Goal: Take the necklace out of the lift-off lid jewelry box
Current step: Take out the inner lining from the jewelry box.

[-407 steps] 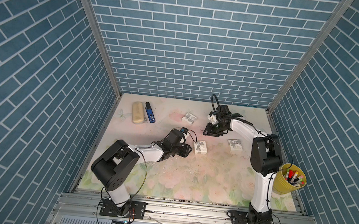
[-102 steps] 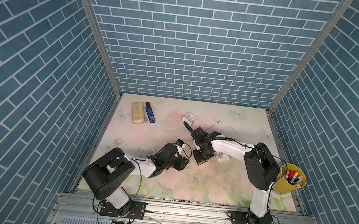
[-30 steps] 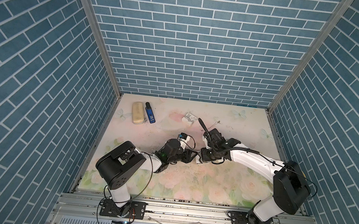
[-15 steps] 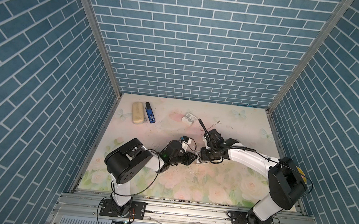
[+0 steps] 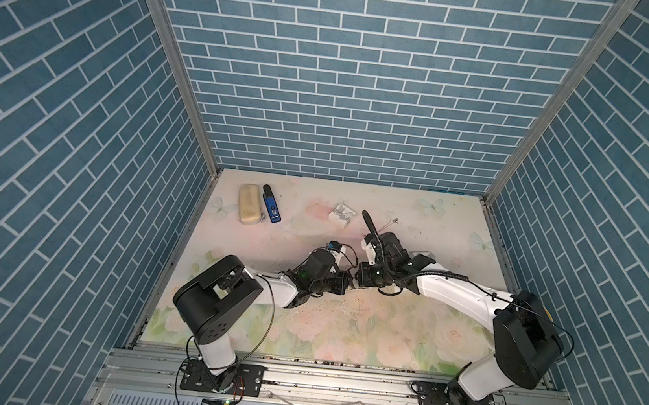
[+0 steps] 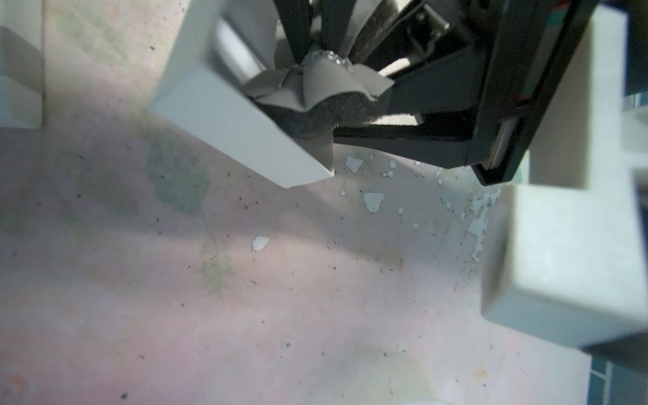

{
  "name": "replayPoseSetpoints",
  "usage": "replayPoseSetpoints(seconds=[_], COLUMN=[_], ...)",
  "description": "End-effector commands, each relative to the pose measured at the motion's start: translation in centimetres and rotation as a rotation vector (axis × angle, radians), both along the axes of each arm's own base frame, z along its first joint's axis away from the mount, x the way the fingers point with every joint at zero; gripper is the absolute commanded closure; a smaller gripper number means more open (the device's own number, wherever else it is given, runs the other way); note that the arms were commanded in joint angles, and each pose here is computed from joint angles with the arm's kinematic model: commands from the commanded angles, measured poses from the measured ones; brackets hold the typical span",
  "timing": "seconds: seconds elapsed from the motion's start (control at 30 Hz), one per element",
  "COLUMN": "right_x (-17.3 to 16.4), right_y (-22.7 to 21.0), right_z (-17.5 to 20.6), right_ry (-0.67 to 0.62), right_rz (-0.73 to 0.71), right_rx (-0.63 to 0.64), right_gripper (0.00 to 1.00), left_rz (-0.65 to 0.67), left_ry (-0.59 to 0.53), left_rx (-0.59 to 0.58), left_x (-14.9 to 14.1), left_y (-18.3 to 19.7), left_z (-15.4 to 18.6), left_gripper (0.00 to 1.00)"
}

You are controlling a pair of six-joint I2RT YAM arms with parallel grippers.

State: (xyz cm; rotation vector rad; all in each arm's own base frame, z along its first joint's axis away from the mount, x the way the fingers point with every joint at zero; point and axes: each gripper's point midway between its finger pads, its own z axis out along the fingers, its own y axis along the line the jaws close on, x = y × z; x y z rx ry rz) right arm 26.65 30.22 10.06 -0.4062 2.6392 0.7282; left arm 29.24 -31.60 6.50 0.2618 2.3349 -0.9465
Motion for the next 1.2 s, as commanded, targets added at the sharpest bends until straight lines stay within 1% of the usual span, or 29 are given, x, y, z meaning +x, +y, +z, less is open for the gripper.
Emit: replayPoseSetpoints(seconds=[0.0,0.07,0.1,0.13,0.17,0.2,0.27,0.33,0.47,0.57,0.67,0.77,1.0,1.17], right_x=[0.8,1.1,1.1,1.2,1.3,1.3,1.4,1.4,1.5,1.6,1.6,1.6,1.3,1.1], right_y=[-0.8,-1.9,-2.2,-2.4,-2.7,-2.9,-3.5,-4.1,-5.6,-6.2,-6.6,-6.7,-6.3,-5.7], right_z=[1.4,1.4,1.7,1.9,2.3,2.5,3.0,3.4,4.8,6.1,7.2,7.9,8.7,8.8], right_ry=[-0.014,-0.012,-0.015,-0.018,-0.024,-0.027,-0.043,-0.064,-0.12,-0.16,-0.187,-0.199,-0.197,-0.177], right_rz=[-0.059,-0.087,-0.095,-0.1,-0.104,-0.107,-0.111,-0.116,-0.131,-0.136,-0.134,-0.13,-0.122,-0.11], right_rx=[0.04,0.021,0.023,0.027,0.031,0.031,0.014,-0.016,-0.066,-0.08,-0.087,-0.088,-0.058,-0.031], right_gripper=[1.0,1.0,1.0,1.0,1.0,1.0,1.0,1.0,1.0,1.0,1.0,1.0,1.0,1.0], left_rz=[0.009,-0.004,-0.009,-0.015,-0.022,-0.032,-0.056,-0.077,-0.114,-0.161,-0.209,-0.233,-0.262,-0.237], left_ry=[0.019,0.006,-0.001,0.0,-0.019,-0.027,-0.053,-0.088,-0.185,-0.249,-0.276,-0.271,-0.279,-0.25], left_rx=[0.138,0.136,0.134,0.135,0.12,0.116,0.103,0.082,0.011,-0.063,-0.138,-0.177,-0.195,-0.152], left_x=[-0.8,-1.0,-1.0,-1.2,-0.8,-0.9,-1.1,-1.2,-1.5,-1.9,-2.2,-2.1,-1.5,-0.7], left_y=[1.9,2.0,2.0,2.0,1.5,1.4,1.3,1.1,0.7,-0.2,-1.4,-2.5,-4.5,-4.8], left_z=[-1.2,-0.5,-0.2,-0.1,1.0,1.4,2.4,3.7,7.3,10.0,12.1,13.0,13.2,11.9], left_gripper=[0.65,0.58,0.56,0.55,0.55,0.55,0.54,0.52,0.37,0.32,0.31,0.3,0.31,0.36])
